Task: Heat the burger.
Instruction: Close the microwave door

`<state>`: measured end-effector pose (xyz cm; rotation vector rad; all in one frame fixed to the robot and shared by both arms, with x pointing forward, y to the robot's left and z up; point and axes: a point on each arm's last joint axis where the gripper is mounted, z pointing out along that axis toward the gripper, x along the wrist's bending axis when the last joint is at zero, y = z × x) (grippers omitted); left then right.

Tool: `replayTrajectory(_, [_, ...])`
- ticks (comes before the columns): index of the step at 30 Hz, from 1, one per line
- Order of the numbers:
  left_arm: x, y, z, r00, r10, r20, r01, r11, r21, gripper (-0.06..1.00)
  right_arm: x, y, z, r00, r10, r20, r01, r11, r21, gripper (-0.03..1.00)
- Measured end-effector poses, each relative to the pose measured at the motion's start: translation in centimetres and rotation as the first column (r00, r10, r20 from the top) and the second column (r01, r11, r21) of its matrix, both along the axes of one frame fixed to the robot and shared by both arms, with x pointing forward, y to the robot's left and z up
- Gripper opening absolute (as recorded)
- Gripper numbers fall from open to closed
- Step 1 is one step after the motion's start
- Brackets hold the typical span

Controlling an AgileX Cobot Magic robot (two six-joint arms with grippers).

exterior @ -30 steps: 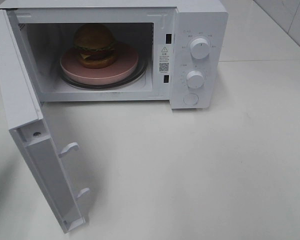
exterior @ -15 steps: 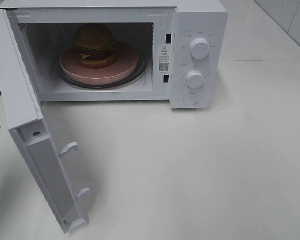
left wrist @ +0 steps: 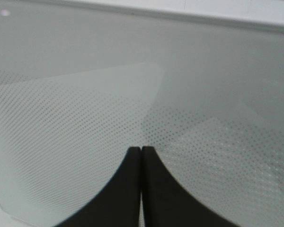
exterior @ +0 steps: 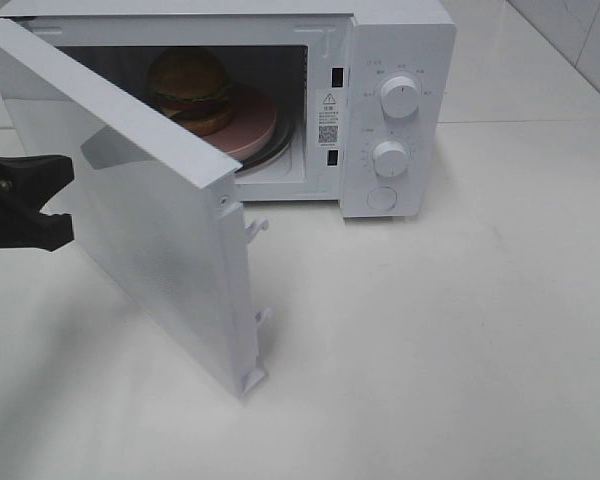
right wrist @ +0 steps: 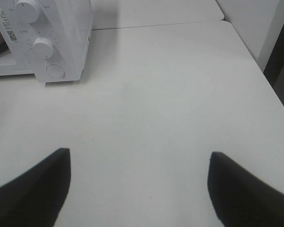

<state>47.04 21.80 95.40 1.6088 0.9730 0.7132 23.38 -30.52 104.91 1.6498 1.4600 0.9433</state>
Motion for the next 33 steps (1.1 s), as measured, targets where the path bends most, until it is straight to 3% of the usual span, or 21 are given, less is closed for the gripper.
replayTrajectory(33, [6.0, -10.9, -0.2, 0.999, -0.033, 0.014, 0.035, 0.99, -0.14, 0.0, 0.0, 0.0, 0.0, 1.0, -0.003, 0.0, 0.003, 1.0, 0.006, 0.77])
